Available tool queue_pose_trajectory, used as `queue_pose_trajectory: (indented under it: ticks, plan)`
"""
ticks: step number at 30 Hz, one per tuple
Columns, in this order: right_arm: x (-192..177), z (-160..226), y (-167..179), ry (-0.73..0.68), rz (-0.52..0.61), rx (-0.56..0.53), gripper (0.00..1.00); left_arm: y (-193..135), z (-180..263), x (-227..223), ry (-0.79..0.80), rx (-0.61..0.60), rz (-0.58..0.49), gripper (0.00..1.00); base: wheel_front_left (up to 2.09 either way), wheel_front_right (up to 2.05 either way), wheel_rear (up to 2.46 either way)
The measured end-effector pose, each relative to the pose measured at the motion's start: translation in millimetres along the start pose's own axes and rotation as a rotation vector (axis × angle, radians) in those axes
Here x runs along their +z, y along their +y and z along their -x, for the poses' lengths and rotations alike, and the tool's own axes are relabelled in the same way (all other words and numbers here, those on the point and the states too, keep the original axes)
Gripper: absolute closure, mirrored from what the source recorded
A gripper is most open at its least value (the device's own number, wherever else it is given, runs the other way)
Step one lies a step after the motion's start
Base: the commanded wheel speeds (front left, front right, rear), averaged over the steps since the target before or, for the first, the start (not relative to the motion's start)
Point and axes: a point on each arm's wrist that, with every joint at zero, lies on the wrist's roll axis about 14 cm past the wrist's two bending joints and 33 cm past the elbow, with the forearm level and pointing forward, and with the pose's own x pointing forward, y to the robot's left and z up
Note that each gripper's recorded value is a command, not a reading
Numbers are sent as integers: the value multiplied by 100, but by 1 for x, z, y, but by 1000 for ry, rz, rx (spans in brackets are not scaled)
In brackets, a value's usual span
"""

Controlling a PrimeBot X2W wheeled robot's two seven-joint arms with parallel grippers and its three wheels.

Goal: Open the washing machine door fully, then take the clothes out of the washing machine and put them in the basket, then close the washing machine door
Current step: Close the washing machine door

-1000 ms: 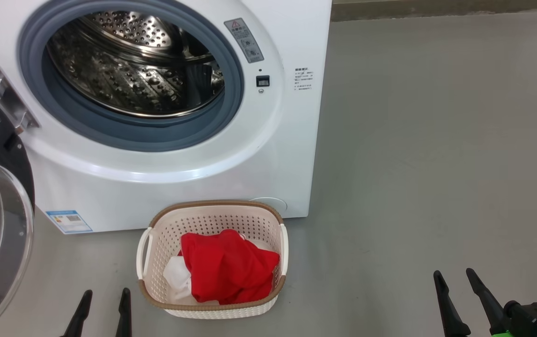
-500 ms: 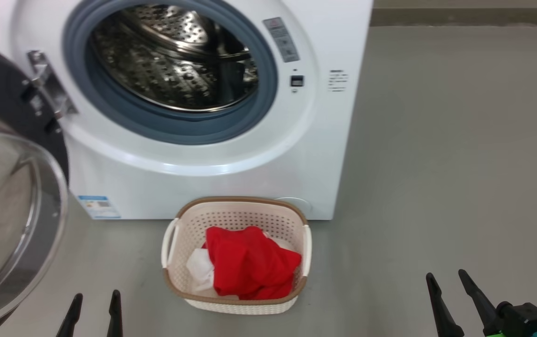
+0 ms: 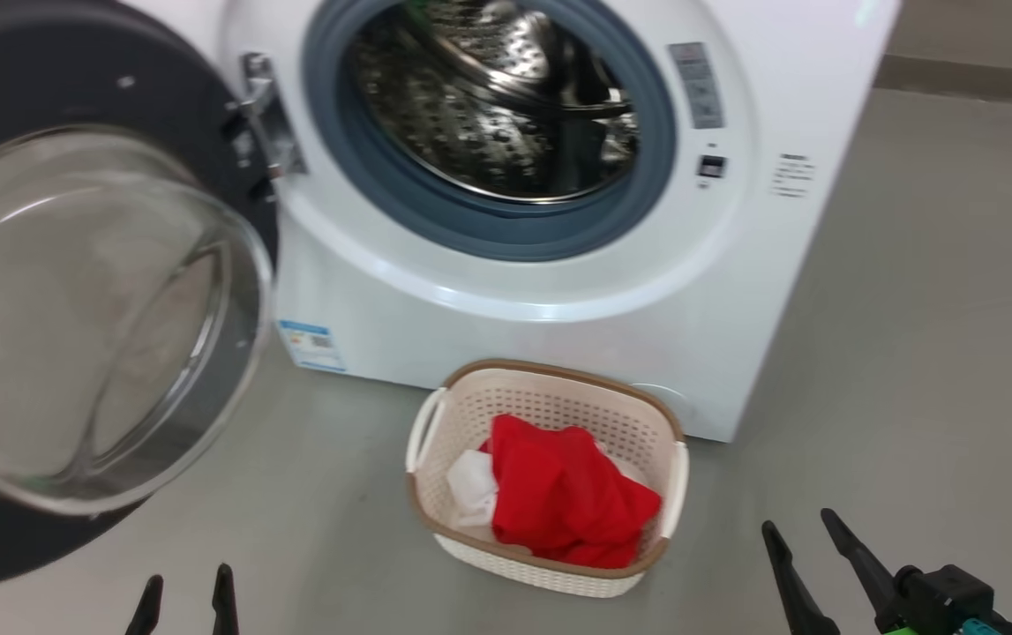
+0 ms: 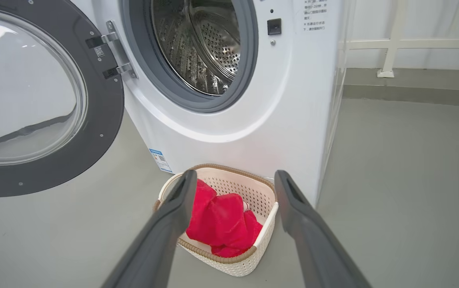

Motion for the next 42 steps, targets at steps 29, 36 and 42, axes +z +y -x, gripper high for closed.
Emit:
queue_pose_trajectory:
  ticks: [29,36,42]
  plan:
    - [-11,-40,103,58,50,343,0,65,56,10,-55,279,74,0,0,0,0]
    - [-10,-40,101,56,38,336,0,64,56,14,-70,280,90,76,0,0,0]
    - [-10,-42,97,55,31,322,0,74,49,60,-214,280,79,100,0,0,0]
